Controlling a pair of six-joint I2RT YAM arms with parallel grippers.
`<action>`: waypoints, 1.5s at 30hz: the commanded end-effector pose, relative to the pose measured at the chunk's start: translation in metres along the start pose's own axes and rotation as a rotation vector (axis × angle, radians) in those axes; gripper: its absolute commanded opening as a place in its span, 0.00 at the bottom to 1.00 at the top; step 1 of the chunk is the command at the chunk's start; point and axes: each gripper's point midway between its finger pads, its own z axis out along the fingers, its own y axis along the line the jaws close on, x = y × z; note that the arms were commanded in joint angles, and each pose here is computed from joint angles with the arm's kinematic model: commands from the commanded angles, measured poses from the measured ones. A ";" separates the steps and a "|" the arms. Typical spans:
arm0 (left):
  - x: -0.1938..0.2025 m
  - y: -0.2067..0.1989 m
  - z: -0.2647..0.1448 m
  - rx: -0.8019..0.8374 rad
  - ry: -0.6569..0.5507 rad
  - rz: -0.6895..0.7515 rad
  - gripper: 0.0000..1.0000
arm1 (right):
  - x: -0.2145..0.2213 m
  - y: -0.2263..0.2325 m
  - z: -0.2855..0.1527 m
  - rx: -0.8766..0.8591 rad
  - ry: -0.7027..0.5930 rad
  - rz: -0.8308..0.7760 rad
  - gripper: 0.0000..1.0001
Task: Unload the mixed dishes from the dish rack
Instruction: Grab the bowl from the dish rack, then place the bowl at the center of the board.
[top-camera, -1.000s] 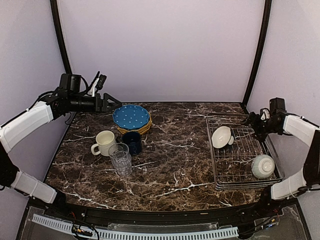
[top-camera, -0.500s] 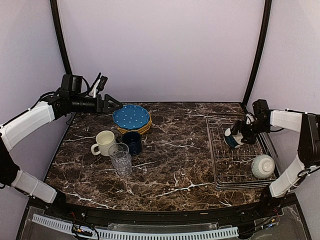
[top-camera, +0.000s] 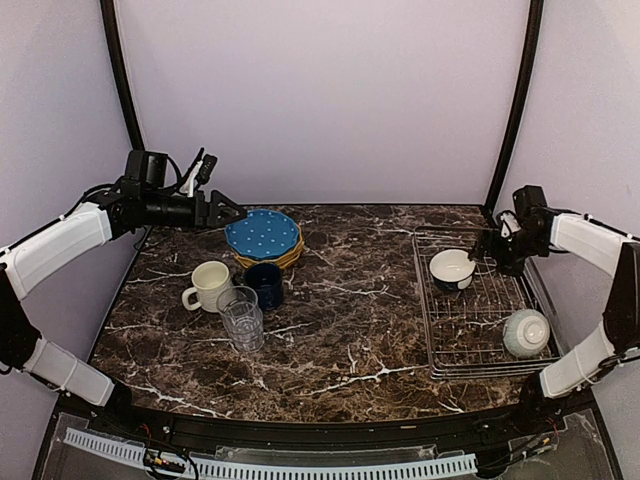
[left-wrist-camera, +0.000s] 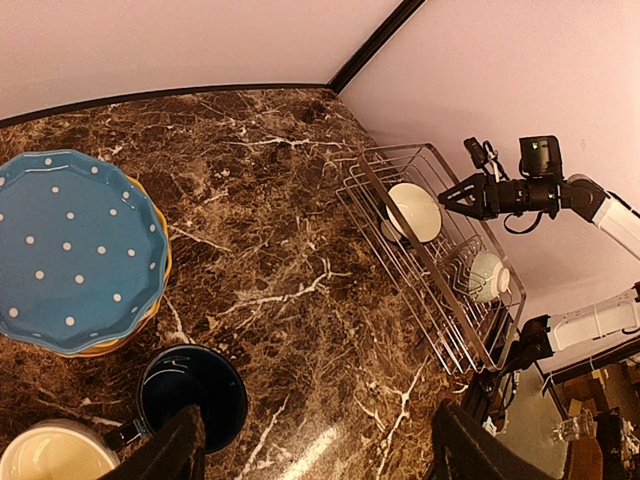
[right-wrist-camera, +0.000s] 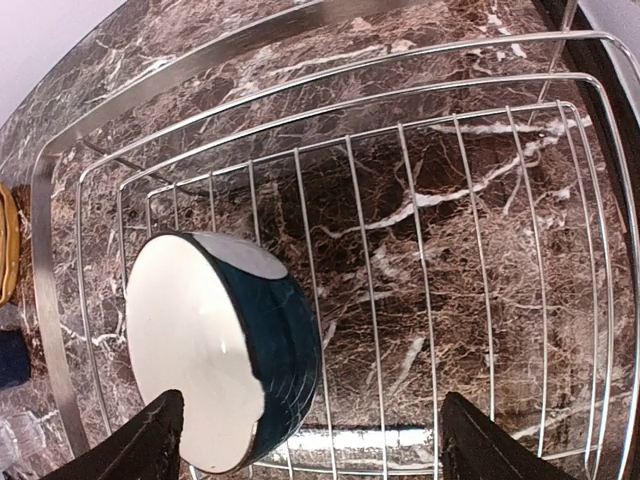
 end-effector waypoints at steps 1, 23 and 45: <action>0.005 -0.003 0.002 0.023 0.010 -0.005 0.77 | 0.004 -0.014 0.013 0.074 0.035 0.001 0.83; 0.006 -0.003 0.002 0.023 0.010 -0.005 0.78 | -0.023 -0.003 0.021 0.181 -0.056 -0.005 0.00; 0.003 0.000 -0.003 -0.011 -0.012 0.009 0.78 | 0.000 0.274 0.004 -0.102 -0.160 -0.575 0.00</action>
